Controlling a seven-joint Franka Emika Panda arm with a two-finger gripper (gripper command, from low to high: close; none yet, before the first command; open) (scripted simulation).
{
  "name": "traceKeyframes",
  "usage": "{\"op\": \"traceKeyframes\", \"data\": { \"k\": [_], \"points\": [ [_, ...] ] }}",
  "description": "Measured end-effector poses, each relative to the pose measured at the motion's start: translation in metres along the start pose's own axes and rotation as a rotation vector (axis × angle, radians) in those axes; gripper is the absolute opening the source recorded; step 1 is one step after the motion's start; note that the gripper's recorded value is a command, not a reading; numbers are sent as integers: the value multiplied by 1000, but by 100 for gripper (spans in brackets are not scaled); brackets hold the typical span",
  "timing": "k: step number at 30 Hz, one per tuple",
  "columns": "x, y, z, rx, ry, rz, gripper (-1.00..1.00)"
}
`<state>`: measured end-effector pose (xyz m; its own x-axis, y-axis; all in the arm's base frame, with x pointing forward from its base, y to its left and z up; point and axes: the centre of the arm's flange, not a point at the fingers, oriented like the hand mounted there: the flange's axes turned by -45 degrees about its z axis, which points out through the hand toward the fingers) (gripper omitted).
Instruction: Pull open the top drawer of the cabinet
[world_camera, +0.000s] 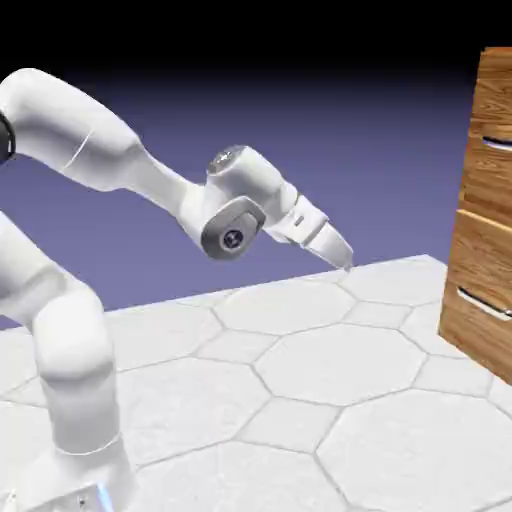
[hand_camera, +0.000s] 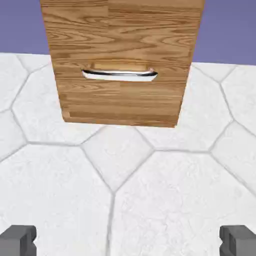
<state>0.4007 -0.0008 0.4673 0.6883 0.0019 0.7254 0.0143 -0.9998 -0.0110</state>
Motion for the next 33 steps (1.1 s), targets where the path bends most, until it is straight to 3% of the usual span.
{"op": "traceKeyframes", "data": {
  "k": [15, 33],
  "points": [
    [141, 76, 41, 79, 186, 595, 100],
    [241, 111, 110, 190, 446, 1143, 100]
  ]
}}
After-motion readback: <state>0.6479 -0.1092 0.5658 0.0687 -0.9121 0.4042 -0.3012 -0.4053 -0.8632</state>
